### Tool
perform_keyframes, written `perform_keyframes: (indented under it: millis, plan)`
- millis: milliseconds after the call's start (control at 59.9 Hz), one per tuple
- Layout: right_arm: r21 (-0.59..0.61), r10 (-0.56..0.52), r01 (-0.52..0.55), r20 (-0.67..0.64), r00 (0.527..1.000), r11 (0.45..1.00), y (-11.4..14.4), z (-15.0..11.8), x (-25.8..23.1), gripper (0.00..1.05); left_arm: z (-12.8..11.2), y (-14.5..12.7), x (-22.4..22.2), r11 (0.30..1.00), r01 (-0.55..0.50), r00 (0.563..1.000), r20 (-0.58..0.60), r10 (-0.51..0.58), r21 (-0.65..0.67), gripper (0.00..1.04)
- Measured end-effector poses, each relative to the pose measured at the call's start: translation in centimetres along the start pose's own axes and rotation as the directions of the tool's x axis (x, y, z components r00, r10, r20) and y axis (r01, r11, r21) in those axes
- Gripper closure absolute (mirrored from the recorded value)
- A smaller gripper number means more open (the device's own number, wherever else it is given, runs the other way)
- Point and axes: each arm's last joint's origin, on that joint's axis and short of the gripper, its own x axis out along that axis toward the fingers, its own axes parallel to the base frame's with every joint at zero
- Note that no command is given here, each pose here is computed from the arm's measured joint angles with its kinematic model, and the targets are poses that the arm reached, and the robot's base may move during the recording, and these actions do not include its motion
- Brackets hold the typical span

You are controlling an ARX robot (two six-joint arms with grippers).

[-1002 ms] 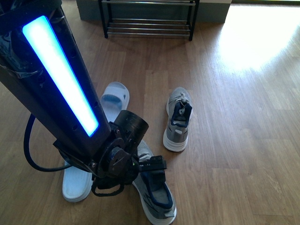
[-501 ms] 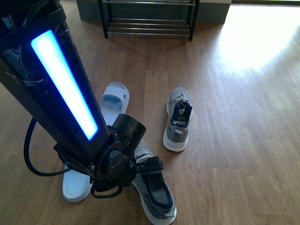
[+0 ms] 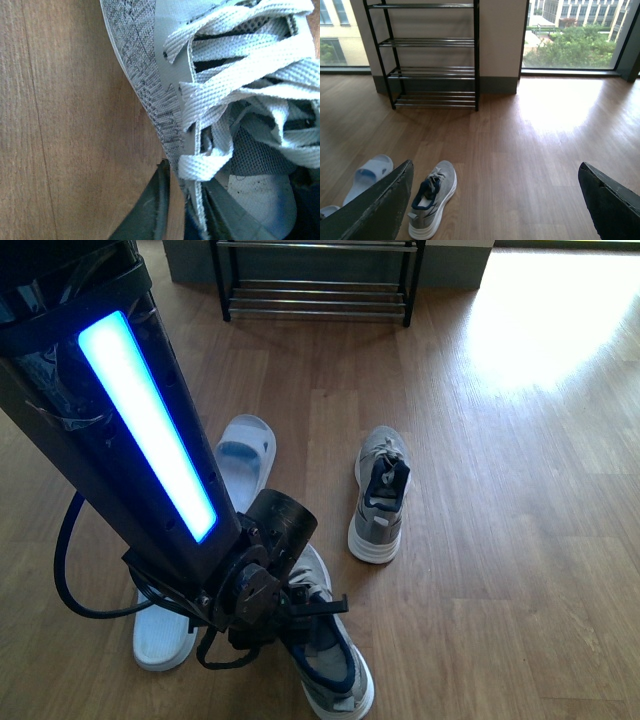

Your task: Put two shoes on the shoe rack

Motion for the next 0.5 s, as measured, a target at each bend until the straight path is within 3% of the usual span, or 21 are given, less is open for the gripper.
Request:
perform_keyframes:
  millis: [234,334,501]
  plan:
    - [0.0,0.0,0.0,0.0,1.0,1.0,0.0,0.0,0.0,0.09,-0.1,1.9,-2.4,0.991,-0.136,0.985,0.11,0.136,-0.011,1.04]
    - [0.0,0.0,0.0,0.0,1.0,1.0,0.0,0.0,0.0,0.09,0.7,2.8,-7.6,0.981,-0.193,0.952,0.238,0.192,-0.019,1.04]
    - [0.0,0.0,0.0,0.0,1.0,1.0,0.0,0.0,0.0,0.09,1.7,3.5,-18.6,0.977,-0.212,0.868,0.461,0.185,0.006,1.04]
